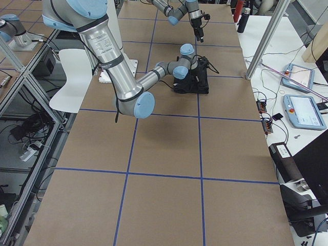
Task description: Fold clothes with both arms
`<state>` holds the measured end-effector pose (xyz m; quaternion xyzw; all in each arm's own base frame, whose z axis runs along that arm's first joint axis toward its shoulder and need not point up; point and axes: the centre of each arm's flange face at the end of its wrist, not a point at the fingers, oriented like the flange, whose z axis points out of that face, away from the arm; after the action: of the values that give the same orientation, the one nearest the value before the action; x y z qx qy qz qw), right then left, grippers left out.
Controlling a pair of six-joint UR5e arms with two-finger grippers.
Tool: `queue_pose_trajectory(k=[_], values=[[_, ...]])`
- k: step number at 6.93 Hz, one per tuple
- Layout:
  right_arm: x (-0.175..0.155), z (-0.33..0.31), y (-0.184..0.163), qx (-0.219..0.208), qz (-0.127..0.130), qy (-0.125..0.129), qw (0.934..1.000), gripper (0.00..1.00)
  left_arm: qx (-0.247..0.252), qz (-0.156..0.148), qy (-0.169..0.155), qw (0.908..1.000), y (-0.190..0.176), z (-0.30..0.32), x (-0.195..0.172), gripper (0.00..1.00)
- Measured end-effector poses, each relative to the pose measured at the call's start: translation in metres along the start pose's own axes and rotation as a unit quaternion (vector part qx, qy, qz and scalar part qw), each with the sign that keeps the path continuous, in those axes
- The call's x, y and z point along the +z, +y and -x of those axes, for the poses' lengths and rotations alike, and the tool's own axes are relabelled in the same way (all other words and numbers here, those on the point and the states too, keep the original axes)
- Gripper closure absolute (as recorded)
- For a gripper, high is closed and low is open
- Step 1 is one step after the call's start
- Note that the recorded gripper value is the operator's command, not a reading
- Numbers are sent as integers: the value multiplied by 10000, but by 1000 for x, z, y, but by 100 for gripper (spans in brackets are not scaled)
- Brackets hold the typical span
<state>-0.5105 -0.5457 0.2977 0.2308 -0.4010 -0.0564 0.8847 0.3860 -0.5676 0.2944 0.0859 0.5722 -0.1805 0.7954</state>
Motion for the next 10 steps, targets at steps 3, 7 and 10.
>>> queue_pose_trajectory(k=[3,7,10], values=[[-11,-7,-25,155,-12,-39,9999,0,9,-2,7,10000,-1,0,-1,0],[-89,-61,-85,721,909,115,9932,0,629,-93,-58,9980,-41,38,-44,0],[-161,-184,-79,274,1245,152,9917,0,1887,-294,-530,9802,-93,147,-114,0]])
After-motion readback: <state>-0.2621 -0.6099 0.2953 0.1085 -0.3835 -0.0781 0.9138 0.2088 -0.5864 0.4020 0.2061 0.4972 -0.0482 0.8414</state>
